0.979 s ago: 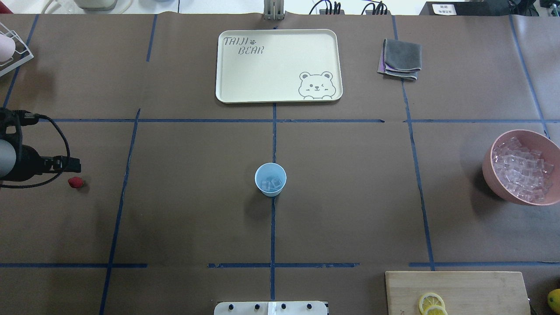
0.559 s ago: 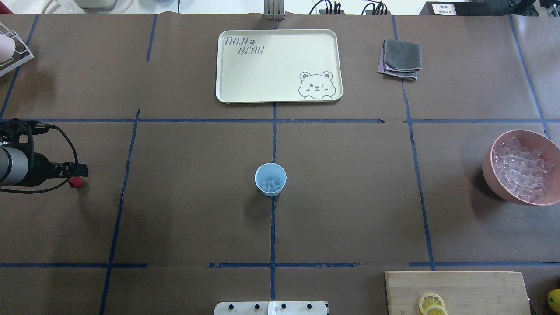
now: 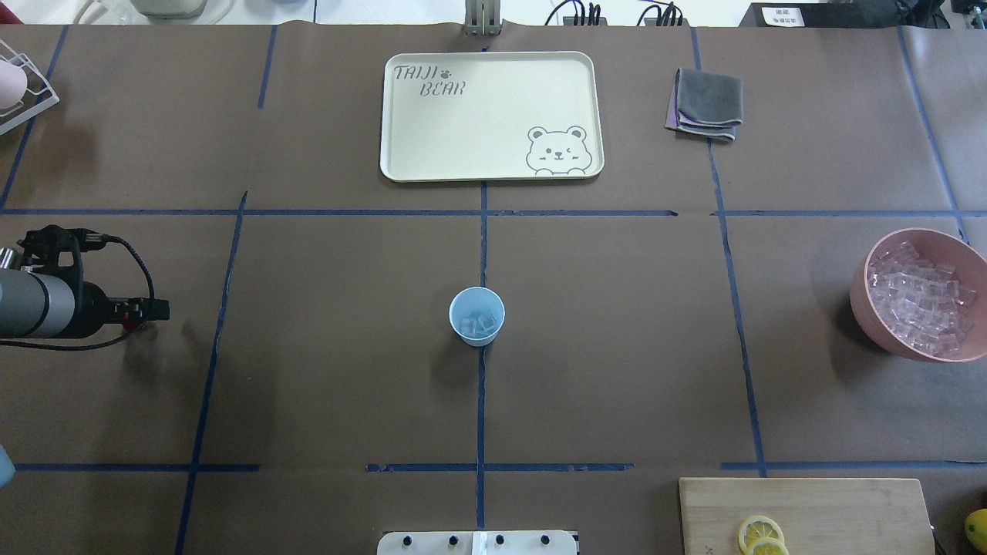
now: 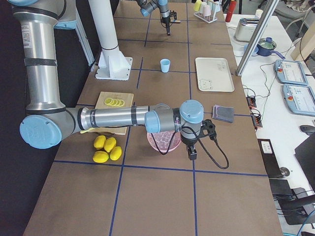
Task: Mash ice and strawberries in cup
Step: 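Move the left gripper down over the red strawberry, then close the left gripper on the strawberry, then carry the strawberry with the left gripper over the light-blue cup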
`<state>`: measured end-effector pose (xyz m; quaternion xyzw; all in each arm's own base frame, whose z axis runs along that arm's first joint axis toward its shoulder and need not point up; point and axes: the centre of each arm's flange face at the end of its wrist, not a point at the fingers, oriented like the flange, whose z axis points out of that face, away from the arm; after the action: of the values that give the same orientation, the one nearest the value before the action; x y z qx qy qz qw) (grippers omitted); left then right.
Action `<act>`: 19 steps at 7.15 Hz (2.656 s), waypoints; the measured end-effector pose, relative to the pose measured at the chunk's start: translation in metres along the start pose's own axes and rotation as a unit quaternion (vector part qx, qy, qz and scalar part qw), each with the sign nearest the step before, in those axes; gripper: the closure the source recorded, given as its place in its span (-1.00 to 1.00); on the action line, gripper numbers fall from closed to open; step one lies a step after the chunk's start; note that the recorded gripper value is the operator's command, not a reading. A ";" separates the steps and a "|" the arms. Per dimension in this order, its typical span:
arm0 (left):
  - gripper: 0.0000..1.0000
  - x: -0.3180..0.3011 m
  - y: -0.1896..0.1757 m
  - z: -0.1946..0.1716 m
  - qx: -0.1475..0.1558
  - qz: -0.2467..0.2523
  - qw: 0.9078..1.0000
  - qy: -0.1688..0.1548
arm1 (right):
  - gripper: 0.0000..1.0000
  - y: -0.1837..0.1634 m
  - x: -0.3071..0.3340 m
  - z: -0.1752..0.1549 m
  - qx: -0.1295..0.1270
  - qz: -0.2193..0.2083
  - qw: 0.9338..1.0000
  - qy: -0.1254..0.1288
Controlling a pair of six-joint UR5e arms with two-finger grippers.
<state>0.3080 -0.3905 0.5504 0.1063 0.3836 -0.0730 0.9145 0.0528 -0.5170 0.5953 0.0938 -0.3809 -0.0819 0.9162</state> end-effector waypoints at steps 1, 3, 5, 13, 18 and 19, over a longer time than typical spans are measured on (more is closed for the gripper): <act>-0.64 0.001 0.000 0.001 -0.001 0.000 1.000 0.000 | -0.98 0.000 0.000 0.000 0.000 0.000 1.000 0.000; -0.49 0.000 0.000 0.001 -0.001 0.000 1.000 0.001 | -0.98 -0.002 -0.001 -0.001 0.001 -0.001 1.000 0.001; -0.42 -0.002 0.001 -0.001 -0.001 0.000 1.000 0.000 | -0.98 -0.003 -0.001 -0.002 0.002 -0.002 1.000 0.001; 1.00 -0.006 0.003 -0.013 0.001 -0.002 1.000 0.001 | -0.98 -0.004 -0.003 -0.004 0.004 -0.003 1.000 0.001; 1.00 0.103 -0.027 -0.113 -0.033 -0.019 0.999 0.023 | -0.98 -0.001 0.000 0.000 0.000 0.002 1.000 0.000; 1.00 0.163 -0.047 -0.133 -0.035 -0.039 0.998 0.025 | -0.98 0.001 0.002 0.002 -0.003 0.003 1.000 0.000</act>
<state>0.3202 -0.4108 0.3366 0.0611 0.4128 -0.0922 0.9041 0.0529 -0.5164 0.5984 0.0901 -0.3809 -0.0797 0.9168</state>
